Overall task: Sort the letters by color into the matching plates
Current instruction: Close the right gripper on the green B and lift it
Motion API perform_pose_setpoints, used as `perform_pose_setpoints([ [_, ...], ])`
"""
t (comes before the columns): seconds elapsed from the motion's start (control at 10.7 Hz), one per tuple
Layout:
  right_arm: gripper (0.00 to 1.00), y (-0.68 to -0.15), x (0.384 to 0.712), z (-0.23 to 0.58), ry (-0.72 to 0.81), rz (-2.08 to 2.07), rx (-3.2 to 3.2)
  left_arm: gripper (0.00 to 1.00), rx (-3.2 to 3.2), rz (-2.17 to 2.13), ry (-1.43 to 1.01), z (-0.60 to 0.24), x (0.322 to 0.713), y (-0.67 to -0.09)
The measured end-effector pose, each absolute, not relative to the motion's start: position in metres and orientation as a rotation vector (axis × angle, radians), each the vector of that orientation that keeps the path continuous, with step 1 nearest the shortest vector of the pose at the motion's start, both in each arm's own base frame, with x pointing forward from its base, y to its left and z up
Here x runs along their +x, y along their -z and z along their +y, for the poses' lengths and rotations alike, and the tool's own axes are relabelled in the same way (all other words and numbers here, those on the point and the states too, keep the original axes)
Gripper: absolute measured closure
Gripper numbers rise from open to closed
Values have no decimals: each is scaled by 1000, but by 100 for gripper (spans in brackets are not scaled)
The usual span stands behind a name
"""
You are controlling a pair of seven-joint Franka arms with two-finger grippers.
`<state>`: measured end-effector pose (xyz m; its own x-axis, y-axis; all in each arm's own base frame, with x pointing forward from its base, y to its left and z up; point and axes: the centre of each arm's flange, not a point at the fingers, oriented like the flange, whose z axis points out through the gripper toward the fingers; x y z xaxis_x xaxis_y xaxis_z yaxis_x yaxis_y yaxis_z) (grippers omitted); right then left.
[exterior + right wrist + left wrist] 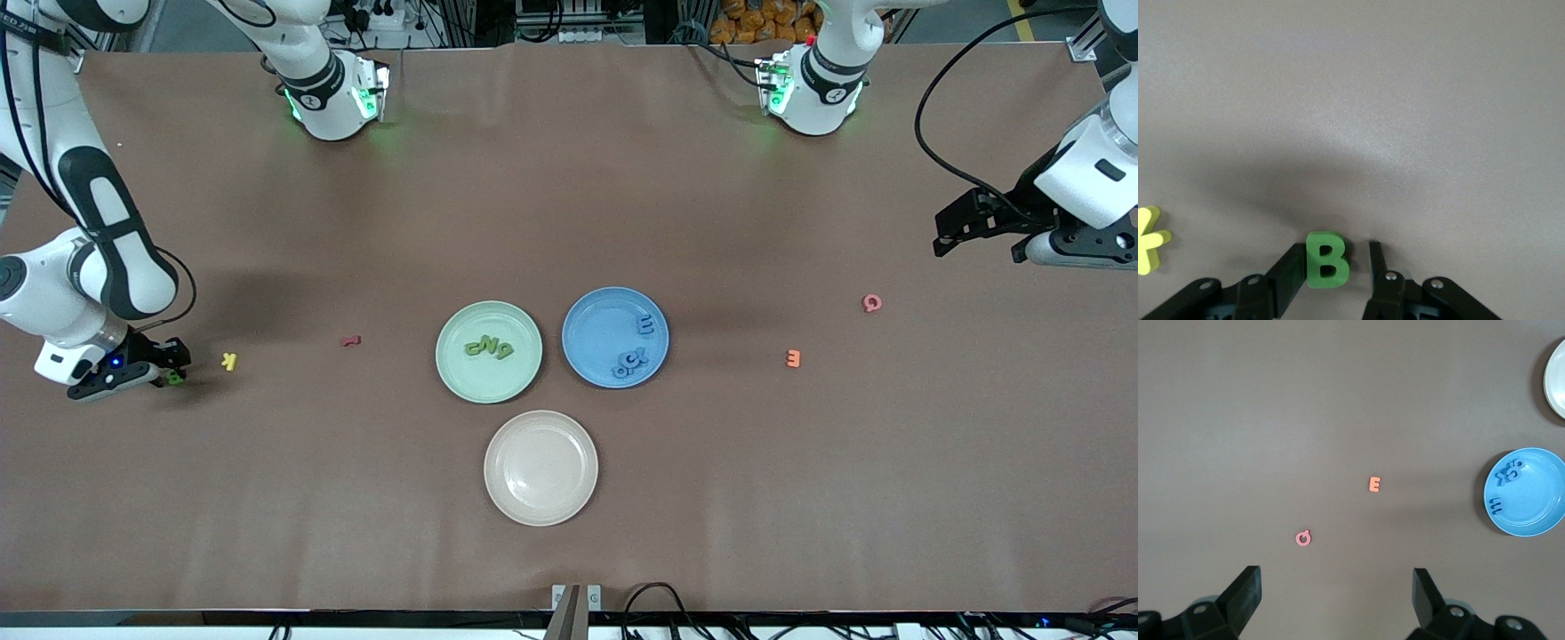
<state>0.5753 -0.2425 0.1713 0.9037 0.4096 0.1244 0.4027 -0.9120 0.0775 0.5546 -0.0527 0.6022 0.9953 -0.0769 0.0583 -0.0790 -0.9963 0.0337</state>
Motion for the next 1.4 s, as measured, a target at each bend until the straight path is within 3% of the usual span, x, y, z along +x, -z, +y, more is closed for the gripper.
perform_pose_setpoints([
  [0.75,68,-173,576,-244,-229,645,3004,0,3102,-123,-93,-52,555,-602],
  [1.4,71,-175,578,-244,-237,652,2999,0,3101,-129,-105,-52,556,-603],
])
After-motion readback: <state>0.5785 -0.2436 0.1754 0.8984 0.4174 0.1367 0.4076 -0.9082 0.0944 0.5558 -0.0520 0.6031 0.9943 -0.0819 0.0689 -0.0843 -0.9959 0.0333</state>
